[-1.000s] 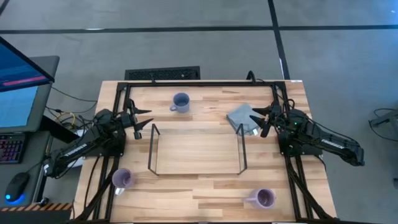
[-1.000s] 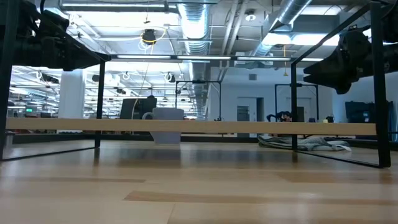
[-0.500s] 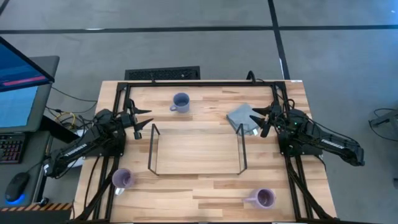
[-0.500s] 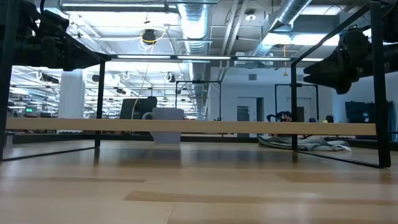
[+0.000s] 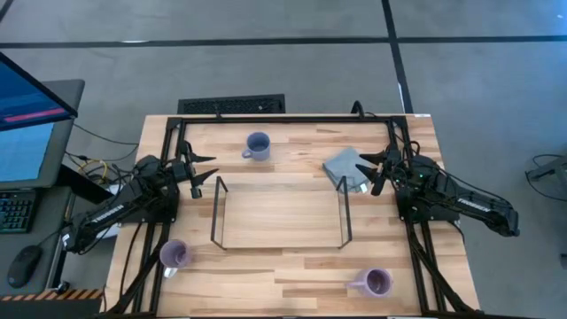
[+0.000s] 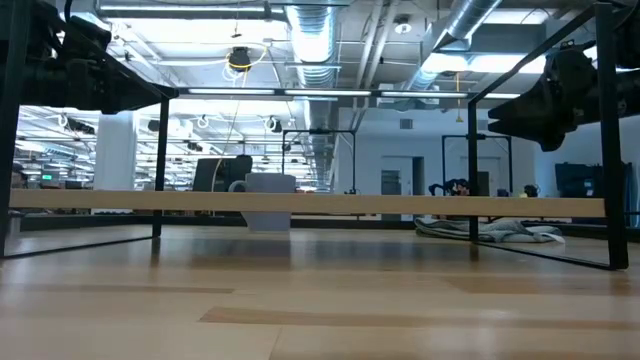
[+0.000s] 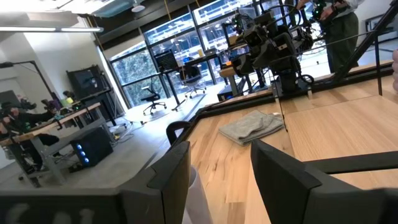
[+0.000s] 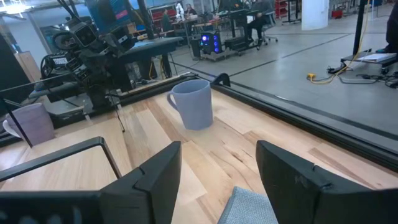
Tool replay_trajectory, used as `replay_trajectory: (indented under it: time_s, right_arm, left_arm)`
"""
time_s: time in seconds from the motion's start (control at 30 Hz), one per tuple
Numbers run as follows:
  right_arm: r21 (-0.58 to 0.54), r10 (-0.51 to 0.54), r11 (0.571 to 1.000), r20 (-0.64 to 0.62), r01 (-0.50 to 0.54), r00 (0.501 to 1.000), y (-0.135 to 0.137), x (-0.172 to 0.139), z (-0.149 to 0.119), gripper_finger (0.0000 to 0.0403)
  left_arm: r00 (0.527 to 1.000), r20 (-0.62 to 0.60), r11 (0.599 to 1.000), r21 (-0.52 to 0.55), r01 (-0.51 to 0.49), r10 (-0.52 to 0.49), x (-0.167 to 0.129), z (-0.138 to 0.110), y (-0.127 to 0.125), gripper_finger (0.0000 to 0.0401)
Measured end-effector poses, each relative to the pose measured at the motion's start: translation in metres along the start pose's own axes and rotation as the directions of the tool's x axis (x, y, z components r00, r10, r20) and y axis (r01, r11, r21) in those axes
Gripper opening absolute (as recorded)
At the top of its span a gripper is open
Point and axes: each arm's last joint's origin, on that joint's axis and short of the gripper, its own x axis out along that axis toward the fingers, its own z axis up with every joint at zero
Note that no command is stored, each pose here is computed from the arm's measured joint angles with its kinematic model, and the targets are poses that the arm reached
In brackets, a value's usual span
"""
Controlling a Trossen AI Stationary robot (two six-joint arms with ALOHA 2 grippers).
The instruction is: Stack small to large cups/mugs on shelf
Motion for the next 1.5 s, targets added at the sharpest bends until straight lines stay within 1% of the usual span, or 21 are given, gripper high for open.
replay_trajectory:
  time_s: [0.73,0.9,1.5]
  right_arm:
    - [-0.002,0.000,1.000,0.000,0.000,1.000,0.0000,0.0000,0.0000,0.0230]
    - [-0.070,0.000,0.998,0.000,0.000,1.000,0.0000,0.0000,0.0000,0.0230]
    - [-0.071,0.000,0.997,0.001,0.000,1.000,0.0000,0.0000,0.0001,0.0230]
  left_arm:
    - [1.000,0.000,1.000,0.000,0.000,0.000,0.0000,-0.0001,0.0000,0.0162]
    - [1.000,-0.001,1.000,0.000,0.001,-0.001,0.0000,-0.0001,0.0000,0.0162]
    - [1.000,0.000,1.000,0.000,0.001,-0.001,0.0000,0.0000,0.0000,0.0162]
